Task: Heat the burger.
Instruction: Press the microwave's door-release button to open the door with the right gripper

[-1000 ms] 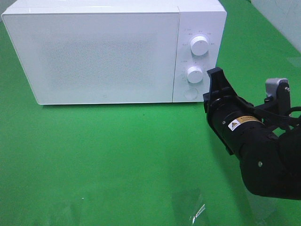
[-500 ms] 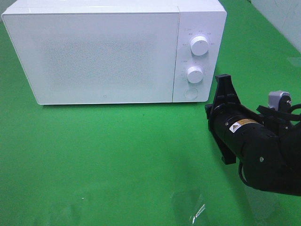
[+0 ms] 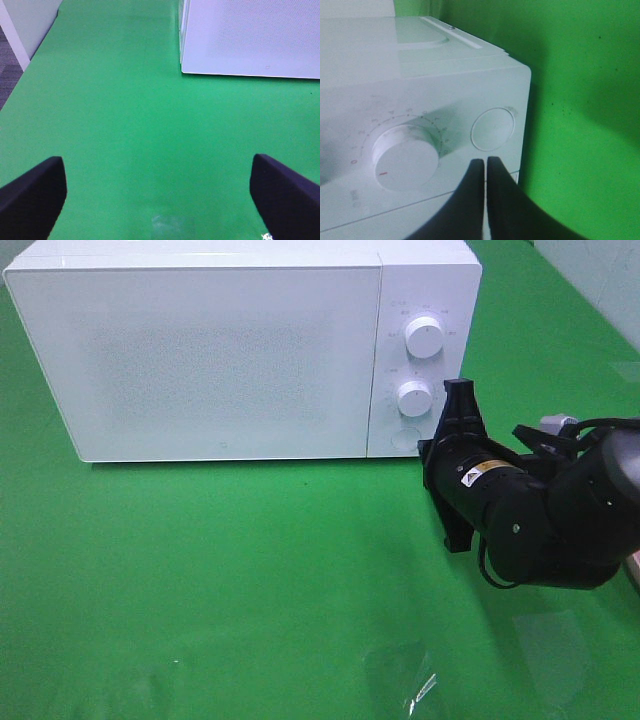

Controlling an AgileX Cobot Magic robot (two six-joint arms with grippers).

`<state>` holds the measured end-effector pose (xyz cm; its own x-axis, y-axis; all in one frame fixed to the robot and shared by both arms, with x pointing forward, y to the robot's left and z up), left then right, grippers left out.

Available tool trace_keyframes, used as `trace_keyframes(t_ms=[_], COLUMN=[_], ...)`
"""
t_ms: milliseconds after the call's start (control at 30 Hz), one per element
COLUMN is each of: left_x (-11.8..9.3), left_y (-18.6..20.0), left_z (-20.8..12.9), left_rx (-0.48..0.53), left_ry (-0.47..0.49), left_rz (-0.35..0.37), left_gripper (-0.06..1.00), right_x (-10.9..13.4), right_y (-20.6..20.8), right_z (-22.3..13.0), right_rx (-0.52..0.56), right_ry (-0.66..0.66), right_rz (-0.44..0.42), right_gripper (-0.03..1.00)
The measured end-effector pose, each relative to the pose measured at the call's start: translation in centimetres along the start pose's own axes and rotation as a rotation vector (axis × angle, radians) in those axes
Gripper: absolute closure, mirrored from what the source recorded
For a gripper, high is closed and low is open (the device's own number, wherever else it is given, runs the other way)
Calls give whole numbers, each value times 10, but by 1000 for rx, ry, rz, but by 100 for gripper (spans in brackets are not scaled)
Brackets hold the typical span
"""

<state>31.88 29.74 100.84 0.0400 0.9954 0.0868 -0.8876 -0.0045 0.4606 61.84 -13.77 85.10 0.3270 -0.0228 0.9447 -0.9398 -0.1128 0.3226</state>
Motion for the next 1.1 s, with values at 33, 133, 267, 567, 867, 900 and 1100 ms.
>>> trace_keyframes(t_ms=[33,133,267,567,867,900,1100], left_x=[0,0,0,0,0,0,0], left_y=[0,0,0,0,0,0,0], left_z=[0,0,0,0,0,0,0], left_rx=[0,0,0,0,0,0,-1], left_ry=[0,0,0,0,0,0,0], left_rz=[0,0,0,0,0,0,0], left_gripper=[4,4,4,4,4,4,4], right_x=[0,-6,-9,-14,-13,-13,-16], right_y=[0,-9,-20,-42,-59,-59,-63], right_z=[0,0,-2,0,3,3,5], right_rx=[0,-7,-9,-27,-33,-33,-36], right_ry=[0,-3,-6,-18,-25,-25,-25], right_rz=[0,-16,-22,-21,-20,-20,-31], right_gripper=[97,97,97,97,97,97,97])
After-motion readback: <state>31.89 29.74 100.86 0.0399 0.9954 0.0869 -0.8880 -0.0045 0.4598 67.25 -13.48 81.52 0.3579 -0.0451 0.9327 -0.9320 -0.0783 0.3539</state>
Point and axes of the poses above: a point on each arm's last joint axis where the gripper is mounted, y pointing back along that axis away from the gripper, x along the wrist's bending axis when the last joint is at zero, z = x × y, the point moved 10 cm from there along -y, pointing out along that axis toward the gripper, and after that the axes turned 7 degrees about -y, right-handed, at the moved point
